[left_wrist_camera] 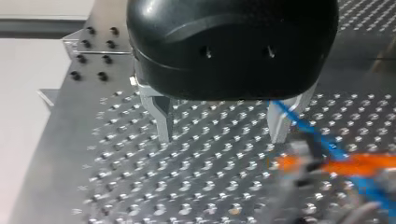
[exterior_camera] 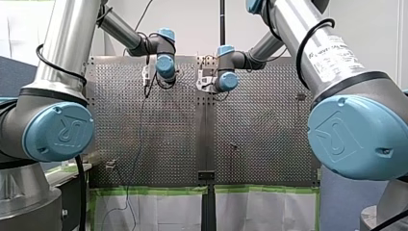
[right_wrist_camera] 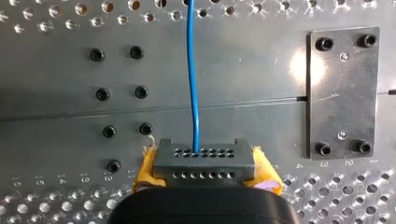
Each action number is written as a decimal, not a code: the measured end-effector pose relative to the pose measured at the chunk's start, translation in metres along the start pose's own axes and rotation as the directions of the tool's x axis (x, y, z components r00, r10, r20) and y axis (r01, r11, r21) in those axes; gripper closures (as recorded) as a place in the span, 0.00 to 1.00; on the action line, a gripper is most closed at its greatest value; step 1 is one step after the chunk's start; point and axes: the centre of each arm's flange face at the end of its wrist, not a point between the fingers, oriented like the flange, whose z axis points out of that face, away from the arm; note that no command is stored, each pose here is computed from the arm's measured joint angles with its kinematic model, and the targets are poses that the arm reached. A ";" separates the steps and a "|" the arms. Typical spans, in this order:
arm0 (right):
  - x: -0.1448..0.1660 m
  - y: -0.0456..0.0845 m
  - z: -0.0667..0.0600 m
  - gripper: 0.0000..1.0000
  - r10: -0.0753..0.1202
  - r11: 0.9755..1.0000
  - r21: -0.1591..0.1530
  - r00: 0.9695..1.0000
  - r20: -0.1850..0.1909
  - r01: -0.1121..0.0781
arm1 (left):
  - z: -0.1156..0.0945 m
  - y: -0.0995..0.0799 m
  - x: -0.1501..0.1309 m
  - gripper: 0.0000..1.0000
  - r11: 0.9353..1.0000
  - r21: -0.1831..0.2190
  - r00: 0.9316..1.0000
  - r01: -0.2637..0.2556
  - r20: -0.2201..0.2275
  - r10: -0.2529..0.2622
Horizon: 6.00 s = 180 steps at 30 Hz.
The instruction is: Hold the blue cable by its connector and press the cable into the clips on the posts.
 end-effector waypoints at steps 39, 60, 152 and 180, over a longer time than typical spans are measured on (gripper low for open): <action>-0.001 0.004 0.000 1.00 -0.001 1.000 -0.005 1.000 0.007 0.001 | -0.005 -0.013 -0.009 1.00 1.000 0.006 0.999 -0.029 0.034 0.028; -0.025 0.033 -0.017 1.00 0.003 0.994 -0.109 0.995 0.103 0.009 | -0.016 -0.059 0.057 1.00 0.994 0.103 0.995 -0.028 -0.094 0.038; -0.258 0.181 -0.199 1.00 0.059 0.984 -0.175 0.985 0.164 -0.030 | -0.106 -0.218 0.294 1.00 0.967 0.228 0.986 -0.111 -0.095 0.135; -0.285 0.193 -0.169 1.00 0.098 0.987 -0.142 0.972 0.215 -0.069 | -0.084 -0.252 0.326 1.00 0.968 0.236 0.988 -0.084 -0.106 0.111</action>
